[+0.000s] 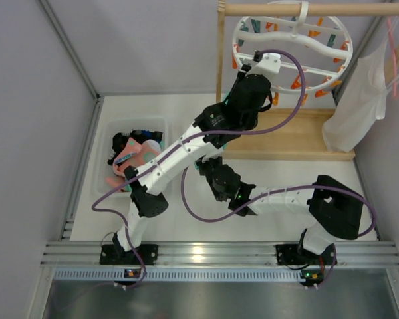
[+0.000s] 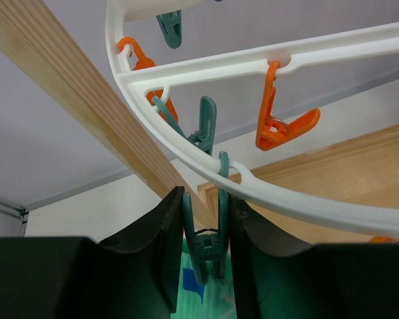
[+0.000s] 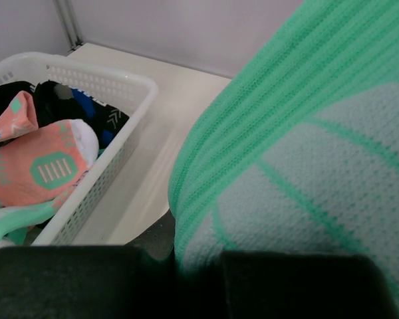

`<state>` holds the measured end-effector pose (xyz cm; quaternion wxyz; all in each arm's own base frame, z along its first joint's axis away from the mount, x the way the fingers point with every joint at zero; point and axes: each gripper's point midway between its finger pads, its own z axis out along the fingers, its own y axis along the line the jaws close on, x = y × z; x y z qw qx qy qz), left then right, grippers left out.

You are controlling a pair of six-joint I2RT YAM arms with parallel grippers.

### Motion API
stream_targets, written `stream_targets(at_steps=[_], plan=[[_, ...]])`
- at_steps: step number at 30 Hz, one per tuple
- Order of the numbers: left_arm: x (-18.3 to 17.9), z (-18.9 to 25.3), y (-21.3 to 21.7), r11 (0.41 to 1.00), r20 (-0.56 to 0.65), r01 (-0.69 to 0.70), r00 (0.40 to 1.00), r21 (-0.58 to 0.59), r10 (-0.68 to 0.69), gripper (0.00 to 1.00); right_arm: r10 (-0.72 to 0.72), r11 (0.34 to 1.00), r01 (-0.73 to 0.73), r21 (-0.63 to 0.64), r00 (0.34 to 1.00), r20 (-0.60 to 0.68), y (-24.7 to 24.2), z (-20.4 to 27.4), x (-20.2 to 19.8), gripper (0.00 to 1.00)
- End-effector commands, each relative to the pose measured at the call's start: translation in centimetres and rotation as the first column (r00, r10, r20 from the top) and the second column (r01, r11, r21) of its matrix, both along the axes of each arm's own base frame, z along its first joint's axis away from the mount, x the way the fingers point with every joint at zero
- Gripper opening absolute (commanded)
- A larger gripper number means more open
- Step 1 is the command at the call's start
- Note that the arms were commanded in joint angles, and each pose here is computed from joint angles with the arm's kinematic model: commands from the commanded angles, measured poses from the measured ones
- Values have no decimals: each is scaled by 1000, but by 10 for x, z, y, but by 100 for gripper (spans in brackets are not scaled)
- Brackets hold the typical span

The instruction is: Remove the socks clipped to the hanger

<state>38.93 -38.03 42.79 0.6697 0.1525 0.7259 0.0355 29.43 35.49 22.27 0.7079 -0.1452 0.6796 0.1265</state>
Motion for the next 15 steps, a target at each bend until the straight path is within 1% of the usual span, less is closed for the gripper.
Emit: stream_targets(at_steps=[1, 2, 4, 6, 7, 9, 10, 12, 14, 15], plan=[[3, 25, -2, 997, 57, 10, 998, -82, -5, 29, 62, 998, -63, 26, 998, 24, 20, 11, -12, 0], [4, 23, -2, 997, 55, 10, 998, -79, -5, 28, 62, 998, -63, 29, 998, 24, 19, 11, -13, 0], [6, 19, -4, 997, 49, 11, 999, -79, -7, 19, 61, 998, -61, 32, 998, 24, 18, 11, -14, 0], [8, 17, -4, 996, 45, 11, 999, -84, -8, 13, 60, 997, -61, 39, 998, 26, 16, 11, -14, 0], [9, 16, -4, 996, 43, 10, 999, -85, -6, 12, 58, 998, -59, 39, 998, 22, 13, 9, -15, 0], [8, 13, -6, 996, 37, 19, 999, -89, -16, 13, 57, 998, -57, 41, 998, 16, 7, 5, -18, 0], [8, 12, -5, 996, 33, 19, 999, -89, -16, 16, 59, 997, -59, 50, 998, 9, 4, 3, -20, 0], [6, 10, -5, 995, 25, 23, 999, -94, -21, 18, 62, 997, -61, 54, 998, -4, -9, -6, -26, 0], [2, 14, -2, 993, 23, 31, 999, -116, -28, 23, 83, 994, -81, 72, 997, -13, -16, -11, -33, 0], [1, 9, -3, 993, 11, 38, 999, -113, -37, 25, 93, 992, -91, 86, 995, -29, -25, -18, -39, 0]])
